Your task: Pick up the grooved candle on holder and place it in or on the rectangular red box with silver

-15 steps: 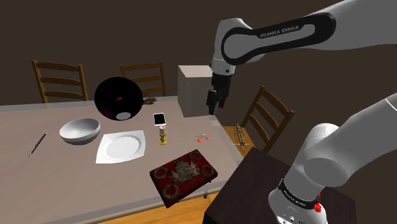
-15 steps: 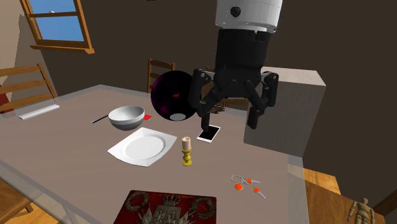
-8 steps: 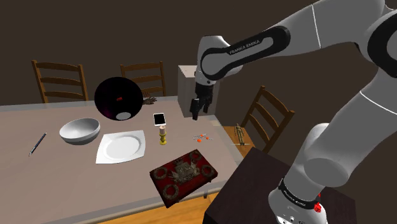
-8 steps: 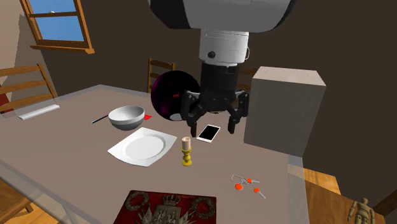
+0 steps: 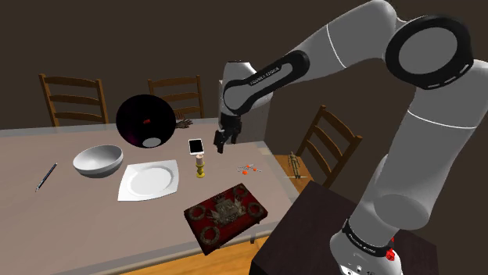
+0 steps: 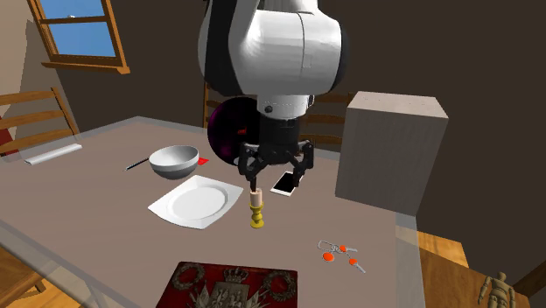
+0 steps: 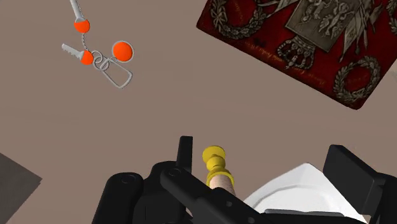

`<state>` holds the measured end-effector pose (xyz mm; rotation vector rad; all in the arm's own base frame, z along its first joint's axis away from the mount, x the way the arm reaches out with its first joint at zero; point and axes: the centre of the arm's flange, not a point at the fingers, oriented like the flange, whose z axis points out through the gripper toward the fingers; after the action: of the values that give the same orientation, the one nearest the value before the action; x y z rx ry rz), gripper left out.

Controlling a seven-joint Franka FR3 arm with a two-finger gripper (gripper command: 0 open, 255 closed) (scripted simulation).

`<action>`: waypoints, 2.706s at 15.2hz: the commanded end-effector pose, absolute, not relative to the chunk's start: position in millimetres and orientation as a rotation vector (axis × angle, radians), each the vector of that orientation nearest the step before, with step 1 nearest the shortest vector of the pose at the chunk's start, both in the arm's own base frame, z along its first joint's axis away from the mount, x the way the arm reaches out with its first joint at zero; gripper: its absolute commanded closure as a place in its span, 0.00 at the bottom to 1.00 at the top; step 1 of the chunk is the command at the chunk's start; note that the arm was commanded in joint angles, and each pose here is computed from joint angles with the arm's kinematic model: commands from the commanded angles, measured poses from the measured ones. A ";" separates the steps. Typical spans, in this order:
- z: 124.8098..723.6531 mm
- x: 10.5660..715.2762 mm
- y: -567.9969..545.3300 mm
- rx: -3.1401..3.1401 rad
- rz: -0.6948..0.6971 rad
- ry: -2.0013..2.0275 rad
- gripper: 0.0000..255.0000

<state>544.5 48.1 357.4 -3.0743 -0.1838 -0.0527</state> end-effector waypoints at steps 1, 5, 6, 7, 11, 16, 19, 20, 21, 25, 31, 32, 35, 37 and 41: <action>342.8 565.8 54.2 -3.077 -0.073 -0.191 0.00; 314.1 605.7 63.7 -3.082 -0.110 -0.206 0.00; 307.1 615.7 66.1 -3.083 -0.119 -0.210 0.00; 300.2 625.9 68.5 -3.084 -0.128 -0.214 0.00; 272.9 666.6 78.3 -3.088 -0.165 -0.229 0.00; 248.8 673.7 80.5 -3.088 -0.170 -0.231 0.00; 233.1 675.4 81.3 -3.088 -0.170 -0.231 0.00; 230.0 675.6 81.4 -3.088 -0.170 -0.231 0.00; 230.0 675.7 81.4 -3.088 -0.170 -0.231 0.00; 230.0 675.7 81.4 -3.088 -0.170 -0.231 0.00; 230.0 675.6 81.3 -3.088 -0.170 -0.231 1.00; 230.1 675.7 80.9 -3.088 -0.170 -0.231 1.00; 230.0 675.6 81.0 -3.088 -0.170 -0.231 1.00; 230.0 675.7 81.4 -3.088 -0.170 -0.231 1.00; 251.2 675.6 81.4 -3.088 -0.170 -0.231 1.00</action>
<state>674.8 81.5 245.4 -3.0883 -0.2311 -0.1699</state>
